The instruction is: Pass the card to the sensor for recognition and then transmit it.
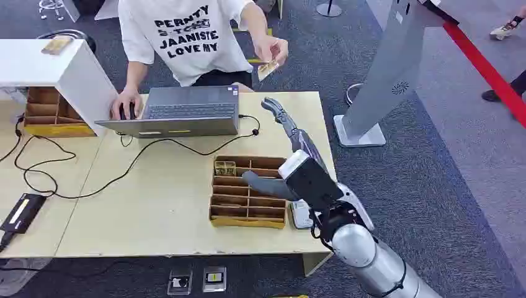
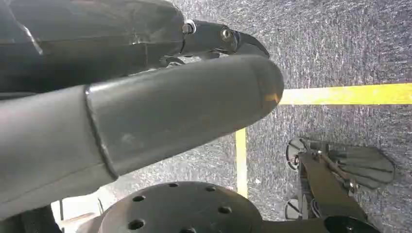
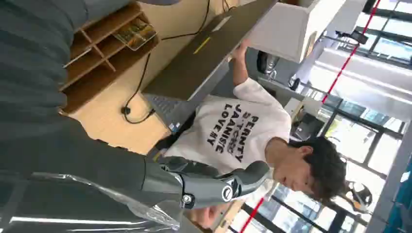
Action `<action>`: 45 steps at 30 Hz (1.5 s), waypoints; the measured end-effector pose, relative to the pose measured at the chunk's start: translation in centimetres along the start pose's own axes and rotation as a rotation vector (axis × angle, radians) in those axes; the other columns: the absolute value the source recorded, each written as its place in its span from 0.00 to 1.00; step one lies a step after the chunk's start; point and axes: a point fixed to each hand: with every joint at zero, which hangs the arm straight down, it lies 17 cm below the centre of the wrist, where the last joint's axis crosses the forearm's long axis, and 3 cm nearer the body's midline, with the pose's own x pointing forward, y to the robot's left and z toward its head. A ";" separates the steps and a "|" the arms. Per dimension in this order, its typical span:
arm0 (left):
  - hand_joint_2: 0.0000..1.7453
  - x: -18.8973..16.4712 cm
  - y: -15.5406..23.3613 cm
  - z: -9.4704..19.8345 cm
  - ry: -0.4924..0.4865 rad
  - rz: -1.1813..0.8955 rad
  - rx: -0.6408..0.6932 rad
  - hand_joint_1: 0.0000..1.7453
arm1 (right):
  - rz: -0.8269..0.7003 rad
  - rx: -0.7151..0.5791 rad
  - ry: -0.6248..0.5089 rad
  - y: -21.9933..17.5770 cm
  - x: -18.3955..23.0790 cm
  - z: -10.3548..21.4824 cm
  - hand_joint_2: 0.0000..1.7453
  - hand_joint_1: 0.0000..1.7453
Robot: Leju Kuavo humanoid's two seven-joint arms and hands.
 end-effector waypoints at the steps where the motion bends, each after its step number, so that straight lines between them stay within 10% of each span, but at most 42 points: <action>1: 0.00 0.0 0.0 0.0 0.000 0.002 0.002 0.00 | 0.023 0.003 -0.013 0.1 0.2 -0.3 1.00 0.00; 45: 0.00 0.3 0.0 0.0 -0.023 -0.005 -0.001 0.00 | 1.019 -0.092 -0.283 3.6 -1.0 -6.3 1.00 0.00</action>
